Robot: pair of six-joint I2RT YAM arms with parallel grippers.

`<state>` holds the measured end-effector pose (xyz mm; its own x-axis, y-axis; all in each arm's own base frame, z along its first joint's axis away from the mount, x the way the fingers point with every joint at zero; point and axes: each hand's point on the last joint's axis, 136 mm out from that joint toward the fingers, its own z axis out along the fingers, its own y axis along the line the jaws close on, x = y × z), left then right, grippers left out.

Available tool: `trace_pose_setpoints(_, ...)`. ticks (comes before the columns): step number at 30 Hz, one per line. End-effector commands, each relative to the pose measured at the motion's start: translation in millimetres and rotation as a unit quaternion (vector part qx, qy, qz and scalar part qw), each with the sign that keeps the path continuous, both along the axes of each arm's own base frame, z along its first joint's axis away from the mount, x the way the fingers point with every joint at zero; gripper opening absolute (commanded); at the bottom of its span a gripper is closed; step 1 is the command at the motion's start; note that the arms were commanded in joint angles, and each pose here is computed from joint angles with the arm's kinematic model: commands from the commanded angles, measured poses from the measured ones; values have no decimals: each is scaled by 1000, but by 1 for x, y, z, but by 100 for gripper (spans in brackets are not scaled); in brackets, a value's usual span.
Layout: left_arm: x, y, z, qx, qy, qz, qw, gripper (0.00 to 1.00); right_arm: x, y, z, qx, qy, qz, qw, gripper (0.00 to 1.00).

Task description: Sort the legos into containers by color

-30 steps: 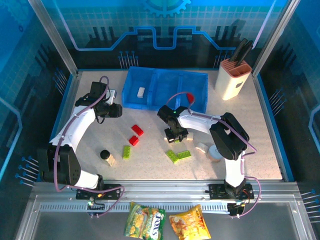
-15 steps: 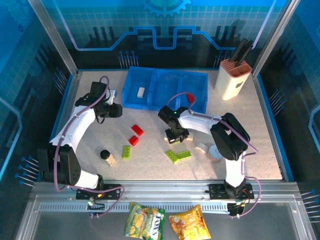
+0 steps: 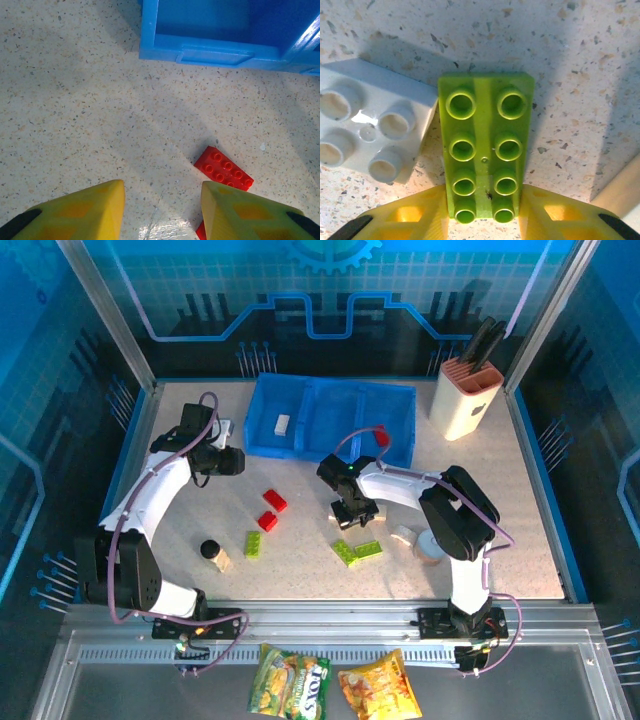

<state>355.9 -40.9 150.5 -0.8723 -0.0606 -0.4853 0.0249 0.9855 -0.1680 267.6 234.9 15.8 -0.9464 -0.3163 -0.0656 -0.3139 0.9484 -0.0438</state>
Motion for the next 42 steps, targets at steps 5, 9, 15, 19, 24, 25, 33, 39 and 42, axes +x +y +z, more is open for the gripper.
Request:
trace_pose_setpoints(5,-3,-2,-1,-8,-1,-12,1000,45,-1,-5,17,-6,-15,-5,1000,36)
trace_pose_setpoints(9,-2,-2,-1,-9,-3,-12,1000,45,3,-7,32,-1,-25,-5,1000,36)
trace_pose_setpoints(15,-2,-3,1,-10,-4,-13,1000,45,11,-6,55,7,-41,-2,999,36)
trace_pose_setpoints(19,-2,-3,1,-11,-5,-14,1000,45,20,-1,67,16,-51,1,999,35)
trace_pose_setpoints(24,-2,-4,1,-12,-5,-14,1000,45,38,10,79,31,-64,0,997,33)
trace_pose_setpoints(25,-2,-4,1,-12,-5,-15,1000,45,43,12,81,35,-66,-6,997,31)
trace_pose_setpoints(33,-3,-4,3,-13,-8,-15,1000,45,86,36,89,77,-93,-70,990,27)
trace_pose_setpoints(39,-3,-5,4,-15,-9,-15,1000,45,123,33,100,57,-149,-146,976,28)
trace_pose_setpoints(42,-3,-5,5,-17,-10,-16,1000,45,140,33,101,56,-168,-175,969,29)
